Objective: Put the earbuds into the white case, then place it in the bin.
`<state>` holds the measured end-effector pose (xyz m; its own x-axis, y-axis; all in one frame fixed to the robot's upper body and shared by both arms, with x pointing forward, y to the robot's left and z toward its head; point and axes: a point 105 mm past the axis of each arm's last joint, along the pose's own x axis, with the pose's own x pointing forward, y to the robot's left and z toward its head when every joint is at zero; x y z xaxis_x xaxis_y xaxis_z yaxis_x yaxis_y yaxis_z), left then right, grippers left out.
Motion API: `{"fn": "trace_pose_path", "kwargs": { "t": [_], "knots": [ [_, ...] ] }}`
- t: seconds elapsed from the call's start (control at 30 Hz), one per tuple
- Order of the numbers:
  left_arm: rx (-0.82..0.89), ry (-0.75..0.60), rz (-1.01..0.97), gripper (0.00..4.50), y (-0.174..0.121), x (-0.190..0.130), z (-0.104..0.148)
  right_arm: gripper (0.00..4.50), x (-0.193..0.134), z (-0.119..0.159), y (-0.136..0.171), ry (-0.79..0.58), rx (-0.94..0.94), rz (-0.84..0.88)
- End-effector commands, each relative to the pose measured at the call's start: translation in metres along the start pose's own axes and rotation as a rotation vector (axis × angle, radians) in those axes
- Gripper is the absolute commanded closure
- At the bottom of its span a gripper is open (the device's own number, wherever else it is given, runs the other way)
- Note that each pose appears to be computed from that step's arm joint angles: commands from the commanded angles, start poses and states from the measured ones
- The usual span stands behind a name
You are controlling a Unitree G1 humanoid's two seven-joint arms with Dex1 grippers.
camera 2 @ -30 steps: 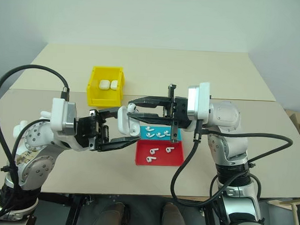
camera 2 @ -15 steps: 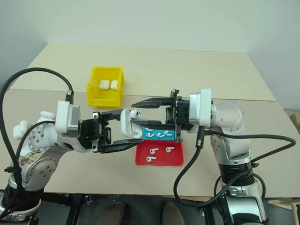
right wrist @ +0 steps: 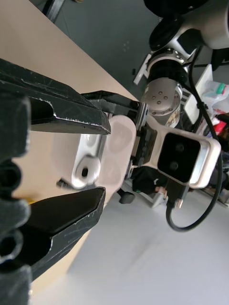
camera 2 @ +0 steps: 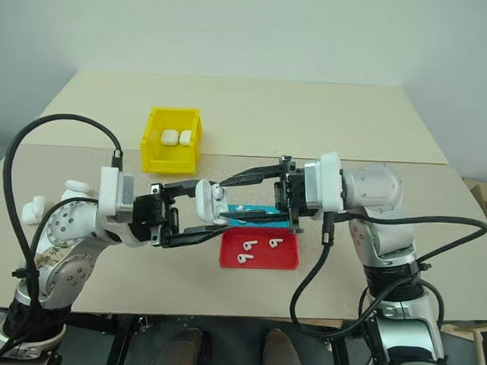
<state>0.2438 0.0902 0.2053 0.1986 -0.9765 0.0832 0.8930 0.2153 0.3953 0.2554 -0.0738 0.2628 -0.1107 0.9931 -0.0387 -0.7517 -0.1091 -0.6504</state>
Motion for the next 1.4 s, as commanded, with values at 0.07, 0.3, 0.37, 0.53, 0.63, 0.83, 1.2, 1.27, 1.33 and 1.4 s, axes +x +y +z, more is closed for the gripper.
{"fn": "trace_pose_path", "kwargs": {
  "t": [0.07,0.3,0.37,0.53,0.63,0.83,1.2,1.27,1.33,1.4],
  "knots": [
    [0.071,0.121,-0.003,1.72,-0.002,-0.024,-0.017,2.27,-0.015,-0.005,-0.024,0.299,0.044,0.023],
    [0.092,0.222,-0.016,1.72,-0.013,-0.046,-0.037,2.27,-0.022,-0.055,-0.038,0.769,0.117,0.170],
    [0.091,0.226,-0.006,1.72,-0.015,-0.045,-0.039,2.27,-0.020,-0.070,-0.037,0.886,0.109,0.235],
    [0.090,0.230,0.000,1.72,-0.021,-0.043,-0.044,2.27,-0.016,-0.104,-0.035,1.071,0.072,0.339],
    [0.090,0.229,0.004,1.72,-0.023,-0.042,-0.045,2.27,-0.016,-0.119,-0.032,1.123,0.069,0.380],
    [0.092,0.223,0.013,1.72,-0.025,-0.039,-0.047,2.27,-0.012,-0.139,-0.029,1.172,0.077,0.409],
    [0.094,0.226,0.022,1.72,-0.027,-0.037,-0.048,2.27,-0.010,-0.158,-0.019,1.203,0.101,0.442],
    [0.093,0.228,0.023,1.72,-0.027,-0.037,-0.048,2.27,-0.011,-0.161,-0.018,1.205,0.108,0.441],
    [0.093,0.230,0.023,1.72,-0.027,-0.038,-0.048,2.27,-0.011,-0.163,-0.017,1.205,0.111,0.445],
    [0.093,0.233,0.023,1.72,-0.026,-0.038,-0.048,2.27,-0.013,-0.166,-0.016,1.216,0.110,0.449]
  ]
}}
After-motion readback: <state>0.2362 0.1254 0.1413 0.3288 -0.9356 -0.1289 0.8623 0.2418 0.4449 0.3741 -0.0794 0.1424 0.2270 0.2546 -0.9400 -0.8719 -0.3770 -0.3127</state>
